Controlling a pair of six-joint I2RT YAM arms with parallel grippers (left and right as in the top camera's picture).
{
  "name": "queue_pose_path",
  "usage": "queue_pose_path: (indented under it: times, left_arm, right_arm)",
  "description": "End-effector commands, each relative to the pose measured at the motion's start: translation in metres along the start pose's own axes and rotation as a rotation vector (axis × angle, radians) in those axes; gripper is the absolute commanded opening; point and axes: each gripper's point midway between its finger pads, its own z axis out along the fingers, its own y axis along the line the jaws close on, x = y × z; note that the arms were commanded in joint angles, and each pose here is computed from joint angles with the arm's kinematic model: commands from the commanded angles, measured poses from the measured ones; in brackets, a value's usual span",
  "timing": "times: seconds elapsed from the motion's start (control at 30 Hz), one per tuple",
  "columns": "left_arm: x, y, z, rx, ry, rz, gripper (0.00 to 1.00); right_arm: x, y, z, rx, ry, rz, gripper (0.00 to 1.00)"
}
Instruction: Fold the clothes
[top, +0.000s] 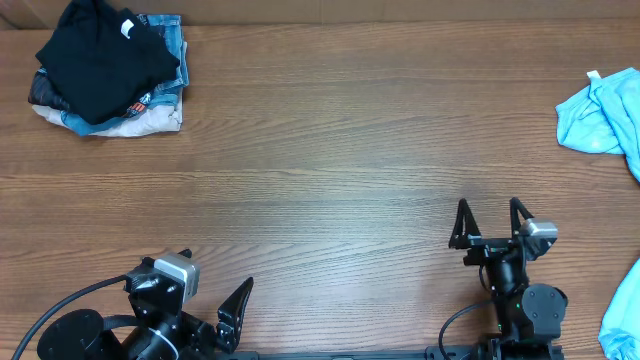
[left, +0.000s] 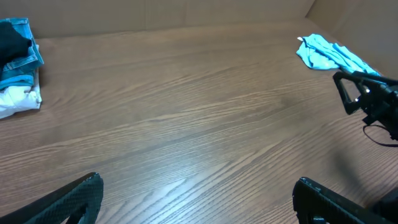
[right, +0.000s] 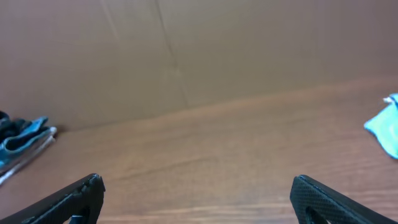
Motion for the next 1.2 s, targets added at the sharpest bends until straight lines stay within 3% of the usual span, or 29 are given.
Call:
queue_pose_path:
  times: [0.0,1.17]
  left_arm:
    - [0.0,-0.003,-0.001,0.013,-0.004,0.015,1.0]
    - [0.013,-0.003,-0.001,0.008,0.044,-0.023,1.0]
  right_arm:
    - [0.001,-0.002,0.0,0.01,-0.009,0.009,1.0]
    - [0.001,-0.002,0.0,0.01,-0.009,0.009,1.0]
